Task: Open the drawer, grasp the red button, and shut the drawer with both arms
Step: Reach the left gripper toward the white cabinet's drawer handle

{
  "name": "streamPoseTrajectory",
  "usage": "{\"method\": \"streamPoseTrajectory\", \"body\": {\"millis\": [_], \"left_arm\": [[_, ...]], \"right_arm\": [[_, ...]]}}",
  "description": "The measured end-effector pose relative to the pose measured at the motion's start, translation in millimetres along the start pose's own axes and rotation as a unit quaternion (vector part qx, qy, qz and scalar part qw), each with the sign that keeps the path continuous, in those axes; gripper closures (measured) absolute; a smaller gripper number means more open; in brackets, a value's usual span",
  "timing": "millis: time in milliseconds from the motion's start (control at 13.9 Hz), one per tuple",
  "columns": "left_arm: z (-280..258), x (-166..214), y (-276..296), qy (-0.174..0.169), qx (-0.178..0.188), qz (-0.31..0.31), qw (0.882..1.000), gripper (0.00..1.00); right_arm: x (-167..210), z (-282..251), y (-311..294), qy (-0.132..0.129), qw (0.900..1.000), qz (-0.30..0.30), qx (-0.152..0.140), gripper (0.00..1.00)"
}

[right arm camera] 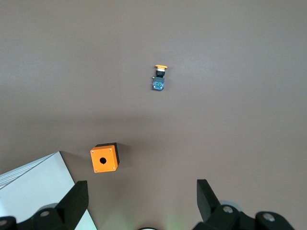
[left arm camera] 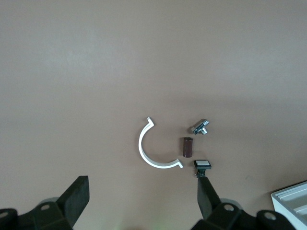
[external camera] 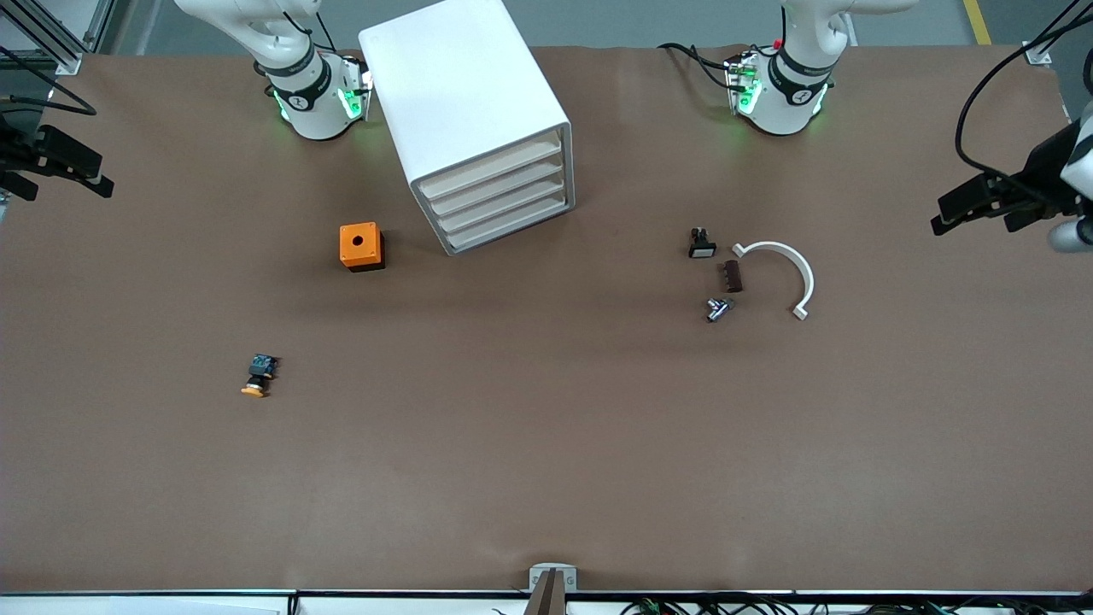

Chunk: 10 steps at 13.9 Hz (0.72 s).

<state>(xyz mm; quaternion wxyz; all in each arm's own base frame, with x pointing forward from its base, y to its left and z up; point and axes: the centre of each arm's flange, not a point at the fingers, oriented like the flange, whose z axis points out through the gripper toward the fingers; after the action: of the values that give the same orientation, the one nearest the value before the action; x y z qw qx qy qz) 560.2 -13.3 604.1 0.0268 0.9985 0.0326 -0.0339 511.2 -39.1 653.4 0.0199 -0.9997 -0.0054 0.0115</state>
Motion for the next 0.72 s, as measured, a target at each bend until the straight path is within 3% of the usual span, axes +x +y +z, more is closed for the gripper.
{"method": "streamPoseTrajectory", "body": {"millis": [433, 721], "left_arm": [[98.4, 47.1, 8.5, -0.075, 0.013, -0.004, 0.997, 0.0], [166.6, 57.2, 71.8, -0.124, 0.041, -0.041, 0.991, 0.0]], "right_arm": [[-0.2, 0.5, -0.1, -0.001, 1.0, 0.016, 0.0, 0.0], [-0.2, 0.8, -0.1, -0.001, 1.0, 0.017, 0.001, 0.0]]}}
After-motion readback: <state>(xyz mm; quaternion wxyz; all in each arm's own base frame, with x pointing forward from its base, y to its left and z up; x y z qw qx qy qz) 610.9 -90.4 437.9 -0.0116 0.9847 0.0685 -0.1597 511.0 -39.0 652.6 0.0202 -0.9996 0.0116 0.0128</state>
